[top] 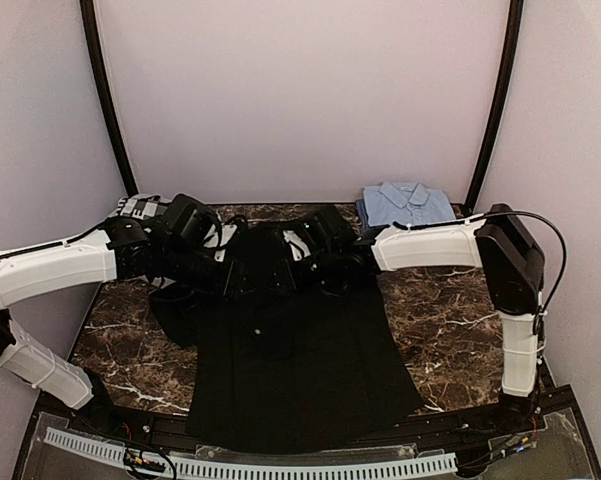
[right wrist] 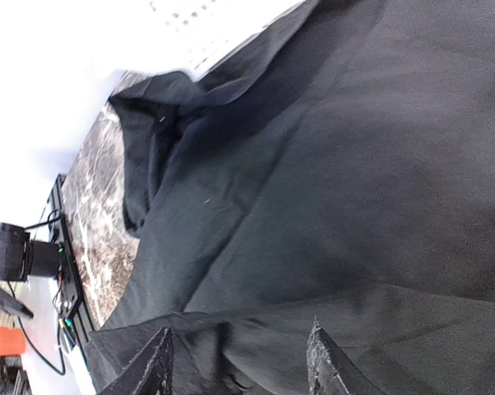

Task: Fold and stack the long sleeve shirts
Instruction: Place the sleeve at the center of the board, then pick up the sleeve from the center of the board.

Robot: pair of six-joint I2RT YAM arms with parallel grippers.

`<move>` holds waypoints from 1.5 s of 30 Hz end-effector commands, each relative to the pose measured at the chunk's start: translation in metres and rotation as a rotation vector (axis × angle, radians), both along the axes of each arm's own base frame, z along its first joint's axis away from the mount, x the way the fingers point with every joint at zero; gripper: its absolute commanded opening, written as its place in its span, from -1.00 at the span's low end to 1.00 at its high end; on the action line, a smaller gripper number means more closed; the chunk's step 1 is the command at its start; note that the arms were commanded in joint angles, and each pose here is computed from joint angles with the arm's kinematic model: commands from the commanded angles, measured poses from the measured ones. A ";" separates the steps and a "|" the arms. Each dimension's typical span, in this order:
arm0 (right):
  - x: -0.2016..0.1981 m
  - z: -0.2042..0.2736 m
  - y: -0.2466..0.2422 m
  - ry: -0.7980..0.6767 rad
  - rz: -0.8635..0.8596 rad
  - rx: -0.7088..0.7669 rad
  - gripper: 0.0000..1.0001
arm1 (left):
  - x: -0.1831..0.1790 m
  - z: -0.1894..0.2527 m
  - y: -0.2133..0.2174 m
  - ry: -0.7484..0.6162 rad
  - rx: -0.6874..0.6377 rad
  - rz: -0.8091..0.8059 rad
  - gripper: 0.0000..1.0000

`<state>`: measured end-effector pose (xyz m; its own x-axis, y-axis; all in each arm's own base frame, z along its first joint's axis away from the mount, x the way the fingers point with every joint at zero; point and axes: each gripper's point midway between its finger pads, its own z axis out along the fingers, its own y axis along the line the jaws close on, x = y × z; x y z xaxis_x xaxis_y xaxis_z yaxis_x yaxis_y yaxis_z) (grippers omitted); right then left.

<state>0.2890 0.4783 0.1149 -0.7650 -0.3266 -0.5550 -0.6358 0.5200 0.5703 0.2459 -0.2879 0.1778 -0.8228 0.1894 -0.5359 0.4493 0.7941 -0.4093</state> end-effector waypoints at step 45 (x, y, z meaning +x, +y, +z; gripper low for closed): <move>0.010 0.021 -0.179 -0.264 -0.378 -0.189 0.20 | -0.041 -0.069 -0.002 -0.888 0.943 -0.762 0.30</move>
<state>0.2928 0.3020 0.1240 -0.7172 -0.2060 -0.6657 -0.4939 0.8242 0.2770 0.1964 -0.2836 0.0992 0.0739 0.9679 -0.2404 0.7534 0.1038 0.6493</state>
